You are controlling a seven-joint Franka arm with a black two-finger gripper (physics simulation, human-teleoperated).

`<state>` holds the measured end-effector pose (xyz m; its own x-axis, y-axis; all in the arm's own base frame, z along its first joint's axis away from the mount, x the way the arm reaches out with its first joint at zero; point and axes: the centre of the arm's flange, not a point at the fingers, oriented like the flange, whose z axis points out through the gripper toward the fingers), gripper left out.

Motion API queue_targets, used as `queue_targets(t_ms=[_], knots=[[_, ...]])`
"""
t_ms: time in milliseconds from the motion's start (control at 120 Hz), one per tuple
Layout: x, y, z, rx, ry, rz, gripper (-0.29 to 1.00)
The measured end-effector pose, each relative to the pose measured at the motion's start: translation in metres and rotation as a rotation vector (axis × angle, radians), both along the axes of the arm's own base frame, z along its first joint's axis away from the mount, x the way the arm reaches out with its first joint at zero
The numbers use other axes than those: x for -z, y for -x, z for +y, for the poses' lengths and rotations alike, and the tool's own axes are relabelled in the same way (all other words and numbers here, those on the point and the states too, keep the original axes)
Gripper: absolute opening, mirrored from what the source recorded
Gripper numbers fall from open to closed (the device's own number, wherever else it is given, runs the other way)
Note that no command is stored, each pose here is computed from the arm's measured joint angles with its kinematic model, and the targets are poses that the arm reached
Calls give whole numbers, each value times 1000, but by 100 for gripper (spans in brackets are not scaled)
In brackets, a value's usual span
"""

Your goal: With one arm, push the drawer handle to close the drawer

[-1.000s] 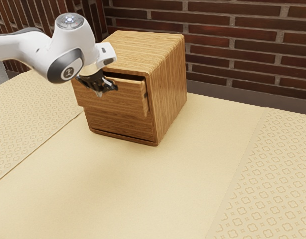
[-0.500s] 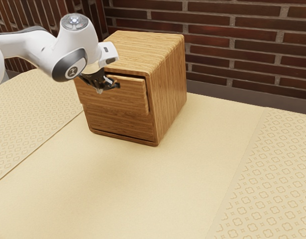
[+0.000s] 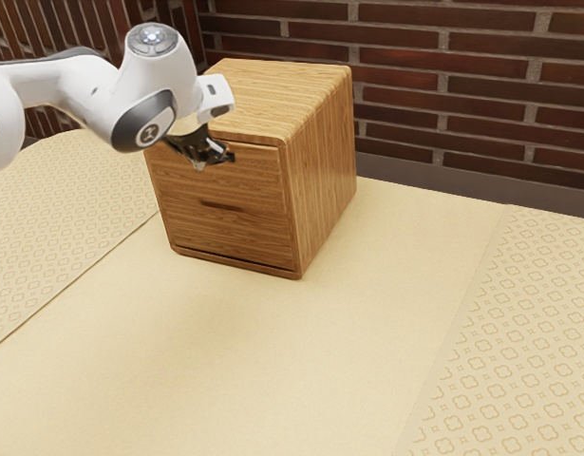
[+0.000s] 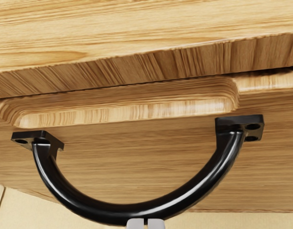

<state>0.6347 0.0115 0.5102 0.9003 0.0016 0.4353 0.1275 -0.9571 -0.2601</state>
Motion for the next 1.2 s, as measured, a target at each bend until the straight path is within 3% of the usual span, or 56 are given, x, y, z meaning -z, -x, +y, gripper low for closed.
queue_targets(t_ms=[433,550,642,800,1017,1200], knots=[[-3,0,0,12,-1,-17,-8],[-43,26,-18,23,12,-18,-8],[-75,67,-37,43,35,-3,-7],[-110,105,-49,39,42,71,-6],[-139,126,-59,58,110,226,37],[-136,140,-65,95,114,328,56]])
